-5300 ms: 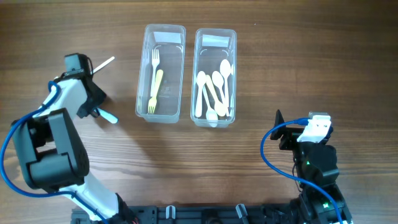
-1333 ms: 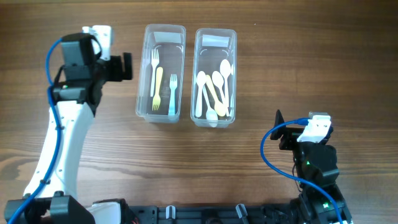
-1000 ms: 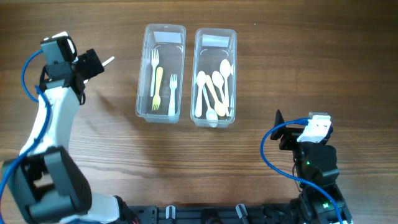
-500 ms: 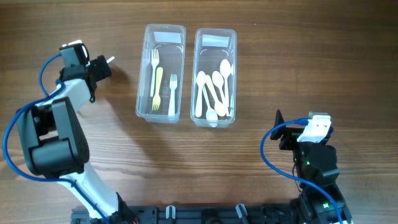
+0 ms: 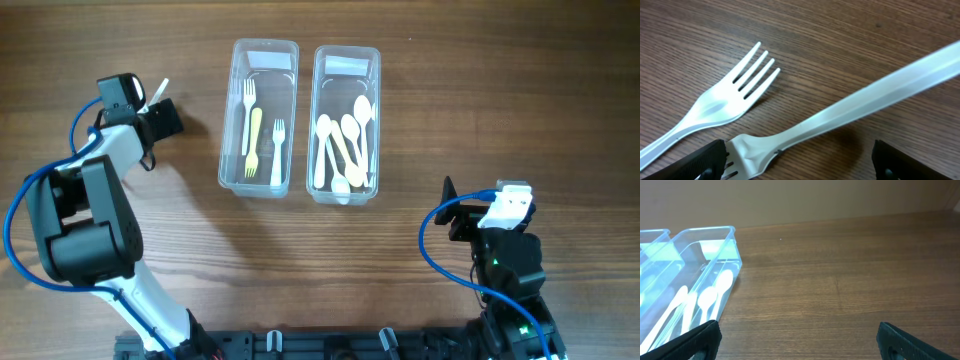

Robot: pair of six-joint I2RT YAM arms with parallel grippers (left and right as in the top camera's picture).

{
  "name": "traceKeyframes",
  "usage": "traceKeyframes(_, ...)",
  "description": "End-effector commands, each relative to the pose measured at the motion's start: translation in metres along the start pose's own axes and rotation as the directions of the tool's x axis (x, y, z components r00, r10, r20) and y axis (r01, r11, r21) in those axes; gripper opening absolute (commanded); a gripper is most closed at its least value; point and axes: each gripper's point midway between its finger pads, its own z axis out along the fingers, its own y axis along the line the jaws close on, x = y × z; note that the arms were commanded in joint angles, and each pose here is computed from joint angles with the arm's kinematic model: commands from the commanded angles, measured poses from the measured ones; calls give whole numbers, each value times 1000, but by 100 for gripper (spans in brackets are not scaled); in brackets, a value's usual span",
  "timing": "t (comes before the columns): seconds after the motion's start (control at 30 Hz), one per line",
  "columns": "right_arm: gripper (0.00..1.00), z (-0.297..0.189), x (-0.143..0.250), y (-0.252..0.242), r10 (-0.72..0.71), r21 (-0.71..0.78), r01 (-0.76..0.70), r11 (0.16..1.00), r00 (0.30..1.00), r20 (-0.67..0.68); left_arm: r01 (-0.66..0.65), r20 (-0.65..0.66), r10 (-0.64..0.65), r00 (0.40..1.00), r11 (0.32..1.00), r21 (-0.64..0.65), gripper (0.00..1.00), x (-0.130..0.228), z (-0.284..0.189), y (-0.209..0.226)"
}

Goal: Pack container
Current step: 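Return the left gripper to the white forks and grasp one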

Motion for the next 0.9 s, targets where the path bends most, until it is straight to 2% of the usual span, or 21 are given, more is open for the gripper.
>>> traceKeyframes(0.0,100,0,-1,2,-11,-9,11,1000,1000,6,57,-143,-43,989,994,96,94,40,4,-24)
traceKeyframes(0.2,100,0,-1,2,-11,-9,11,1000,1000,6,62,-316,-24,948,992,111,95,89,-8,-58)
traceKeyframes(0.37,100,0,-1,2,-11,-9,11,1000,1000,6,50,-299,-8,954,989,136,97,88,-9,-78)
traceKeyframes(0.57,100,0,-1,2,-11,-9,11,1000,1000,6,31,-183,-3,983,988,153,100,60,-3,-80)
traceKeyframes(0.63,100,0,-1,2,-11,-9,11,1000,1000,6,-1,-142,15,990,995,101,100,50,-6,-70)
traceKeyframes(0.73,100,0,-1,2,-11,-9,11,1000,1000,6,-96,-59,98,993,995,39,100,26,-22,-59)
traceKeyframes(0.87,100,0,-1,2,-11,-9,11,1000,1000,6,-92,71,93,993,996,-13,100,-14,-63,-52)
